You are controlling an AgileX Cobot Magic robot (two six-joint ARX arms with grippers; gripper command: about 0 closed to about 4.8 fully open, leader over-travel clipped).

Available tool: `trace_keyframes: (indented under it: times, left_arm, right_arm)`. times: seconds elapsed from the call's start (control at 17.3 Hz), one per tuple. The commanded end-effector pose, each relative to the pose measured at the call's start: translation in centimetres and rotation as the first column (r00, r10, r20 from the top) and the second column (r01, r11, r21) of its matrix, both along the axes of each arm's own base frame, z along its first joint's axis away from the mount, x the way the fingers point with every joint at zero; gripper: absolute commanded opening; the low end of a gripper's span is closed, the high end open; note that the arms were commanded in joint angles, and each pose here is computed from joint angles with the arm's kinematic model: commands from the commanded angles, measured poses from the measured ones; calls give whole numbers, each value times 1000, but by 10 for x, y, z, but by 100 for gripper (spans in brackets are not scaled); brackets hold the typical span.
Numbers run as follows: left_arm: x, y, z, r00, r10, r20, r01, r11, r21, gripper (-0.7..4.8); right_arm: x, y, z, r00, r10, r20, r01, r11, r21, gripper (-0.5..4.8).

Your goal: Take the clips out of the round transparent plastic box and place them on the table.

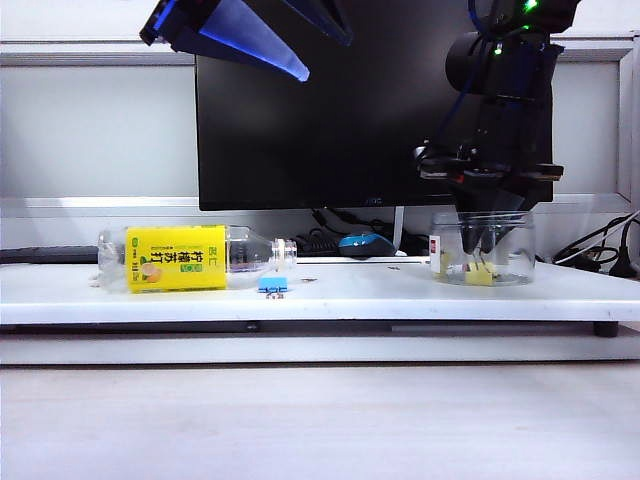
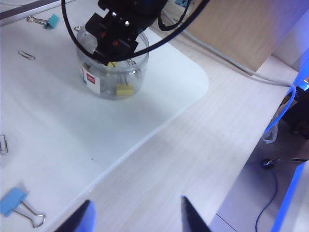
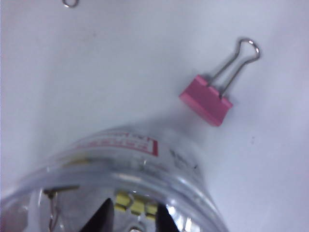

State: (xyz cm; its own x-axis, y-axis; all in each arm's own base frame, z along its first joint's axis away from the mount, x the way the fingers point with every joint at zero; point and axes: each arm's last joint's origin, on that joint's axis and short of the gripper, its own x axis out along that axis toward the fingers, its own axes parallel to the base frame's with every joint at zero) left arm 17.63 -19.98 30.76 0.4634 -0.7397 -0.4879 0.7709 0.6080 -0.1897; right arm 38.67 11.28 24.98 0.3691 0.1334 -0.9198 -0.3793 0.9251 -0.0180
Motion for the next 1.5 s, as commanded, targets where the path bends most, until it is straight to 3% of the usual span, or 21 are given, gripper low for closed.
trace_keyframes:
  times: [0.06,0.29,0.69,0.98,1.15,1.5]
  left_arm:
    - [-1,0,3,1000,-7,10,7,1000,-10,241]
    - [0,0,3,1000,-11,17,11,1000,-6,241]
    - [0,0,3,999,-17,28,17,1000,2,241]
    - [0,0,3,999,-25,45,25,1000,13,241]
    - [0,0,3,999,-25,45,25,1000,13,241]
    - [0,0,2,999,-27,46,26,1000,15,241]
  right_arm:
    - [3,1,-5,1000,-3,-8,3,1000,-6,118]
    - [6,2,-11,1000,-9,-9,9,1000,-4,116]
    - [7,2,-11,1000,-8,-5,8,1000,-2,52]
    - [7,2,-10,1000,-7,-10,7,1000,1,39]
    - [4,1,-2,1000,-6,11,6,1000,9,7]
    - [-5,0,23,998,3,59,-6,999,47,-1]
